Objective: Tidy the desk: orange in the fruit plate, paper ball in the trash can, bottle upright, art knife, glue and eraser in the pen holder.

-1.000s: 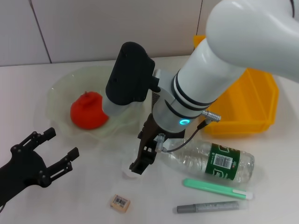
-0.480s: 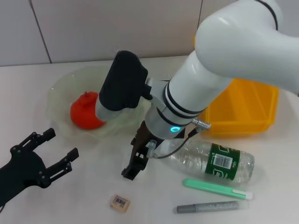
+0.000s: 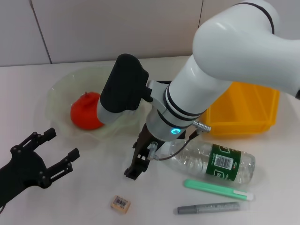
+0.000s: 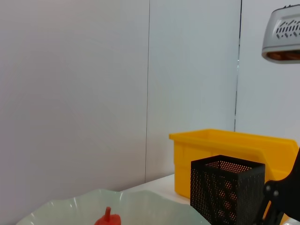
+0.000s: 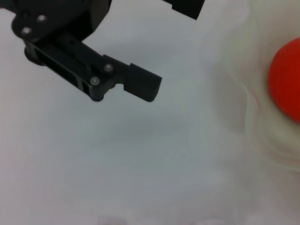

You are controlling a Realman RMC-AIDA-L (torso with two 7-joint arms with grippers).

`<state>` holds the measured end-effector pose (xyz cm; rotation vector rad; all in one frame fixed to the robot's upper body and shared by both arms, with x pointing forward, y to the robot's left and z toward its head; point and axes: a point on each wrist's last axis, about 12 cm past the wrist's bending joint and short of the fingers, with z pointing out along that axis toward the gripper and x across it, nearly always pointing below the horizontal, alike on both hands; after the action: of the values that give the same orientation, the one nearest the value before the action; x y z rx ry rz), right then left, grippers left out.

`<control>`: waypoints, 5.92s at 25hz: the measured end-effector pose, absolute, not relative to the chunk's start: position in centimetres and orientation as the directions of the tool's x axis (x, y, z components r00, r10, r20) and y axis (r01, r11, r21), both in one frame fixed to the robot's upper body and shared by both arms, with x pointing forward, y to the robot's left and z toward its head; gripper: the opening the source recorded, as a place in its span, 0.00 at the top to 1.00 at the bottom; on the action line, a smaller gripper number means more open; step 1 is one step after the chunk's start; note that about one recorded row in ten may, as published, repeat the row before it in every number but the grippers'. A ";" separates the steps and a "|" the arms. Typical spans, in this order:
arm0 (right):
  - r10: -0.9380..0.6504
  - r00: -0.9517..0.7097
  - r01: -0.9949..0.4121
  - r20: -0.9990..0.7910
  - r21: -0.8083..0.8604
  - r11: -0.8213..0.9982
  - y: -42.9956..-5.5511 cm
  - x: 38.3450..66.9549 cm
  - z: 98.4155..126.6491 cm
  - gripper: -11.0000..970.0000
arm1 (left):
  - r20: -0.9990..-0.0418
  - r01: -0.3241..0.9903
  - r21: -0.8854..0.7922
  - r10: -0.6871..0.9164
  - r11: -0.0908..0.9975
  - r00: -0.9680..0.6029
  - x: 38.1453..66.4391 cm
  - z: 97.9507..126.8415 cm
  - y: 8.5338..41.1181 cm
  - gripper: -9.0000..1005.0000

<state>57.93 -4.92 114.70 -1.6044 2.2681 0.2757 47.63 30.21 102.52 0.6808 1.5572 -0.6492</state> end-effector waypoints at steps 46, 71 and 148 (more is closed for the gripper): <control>-0.528 -0.478 -0.717 -0.702 -0.035 0.696 -18.2 62.2 126.9 0.53 | -0.997 0.750 -0.015 0.050 0.661 -0.064 47.8 102.7 30.1 0.21; -0.368 -0.627 -0.440 -0.687 -0.078 0.895 -26.6 62.8 122.2 0.36 | -0.997 0.755 -0.016 0.043 0.655 -0.058 47.8 102.8 30.0 0.22; -0.887 -0.435 -0.895 -0.152 -0.030 0.444 -17.1 58.1 115.5 0.13 | -0.997 0.759 -0.022 0.037 0.651 -0.061 47.9 102.9 29.9 0.25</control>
<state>58.06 -17.08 115.53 -1.5814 2.5435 0.0817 47.93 29.94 102.92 0.6874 1.5360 -0.6736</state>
